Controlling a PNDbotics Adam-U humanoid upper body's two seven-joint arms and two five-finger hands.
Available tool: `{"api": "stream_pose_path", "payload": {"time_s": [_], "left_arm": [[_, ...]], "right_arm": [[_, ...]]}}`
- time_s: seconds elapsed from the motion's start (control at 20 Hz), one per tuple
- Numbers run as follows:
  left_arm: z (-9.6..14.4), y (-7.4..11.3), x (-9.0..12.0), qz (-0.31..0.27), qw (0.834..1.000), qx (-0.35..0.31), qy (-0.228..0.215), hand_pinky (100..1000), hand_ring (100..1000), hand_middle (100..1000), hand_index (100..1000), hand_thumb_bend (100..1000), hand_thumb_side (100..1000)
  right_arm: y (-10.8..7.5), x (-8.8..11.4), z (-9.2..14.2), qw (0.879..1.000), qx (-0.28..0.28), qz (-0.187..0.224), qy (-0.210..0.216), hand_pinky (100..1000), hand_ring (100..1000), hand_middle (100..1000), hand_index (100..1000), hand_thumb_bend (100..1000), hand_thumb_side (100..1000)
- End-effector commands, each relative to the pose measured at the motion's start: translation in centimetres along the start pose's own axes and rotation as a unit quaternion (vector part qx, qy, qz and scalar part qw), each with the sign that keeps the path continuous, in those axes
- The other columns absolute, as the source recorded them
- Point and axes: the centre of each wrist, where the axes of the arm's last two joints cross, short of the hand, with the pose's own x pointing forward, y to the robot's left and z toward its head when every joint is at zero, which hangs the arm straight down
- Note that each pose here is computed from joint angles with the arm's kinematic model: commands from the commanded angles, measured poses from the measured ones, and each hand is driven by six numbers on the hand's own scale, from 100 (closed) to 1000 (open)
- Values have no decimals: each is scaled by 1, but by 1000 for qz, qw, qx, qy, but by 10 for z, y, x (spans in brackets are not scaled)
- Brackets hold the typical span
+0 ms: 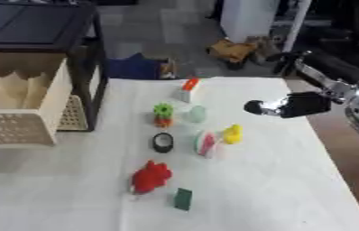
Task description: Pick up objects from table and place into drawer.
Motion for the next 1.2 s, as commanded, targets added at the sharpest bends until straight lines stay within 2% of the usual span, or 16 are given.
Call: {"api": "stream_pose_path", "payload": {"time_s": [0.05, 0.45, 1.2], "left_arm": [[-3, 2, 4, -1, 1000, -1, -10, 598, 546, 656, 904, 100, 1000], [-3, 0, 5, 8, 1000, -2, -8, 600, 546, 657, 902, 100, 1000], [-4, -2, 5, 22, 1000, -3, -8, 601, 544, 657, 901, 100, 1000]], "right_arm": [[-11, 1, 0, 1000, -3, 12, -1, 781, 761, 728, 937, 697, 702], [1, 13, -17, 999, 34, -1, -20, 772, 759, 726, 924, 692, 627], [32, 11, -37, 995, 98, 4, -19, 766, 763, 721, 907, 685, 544]]}}
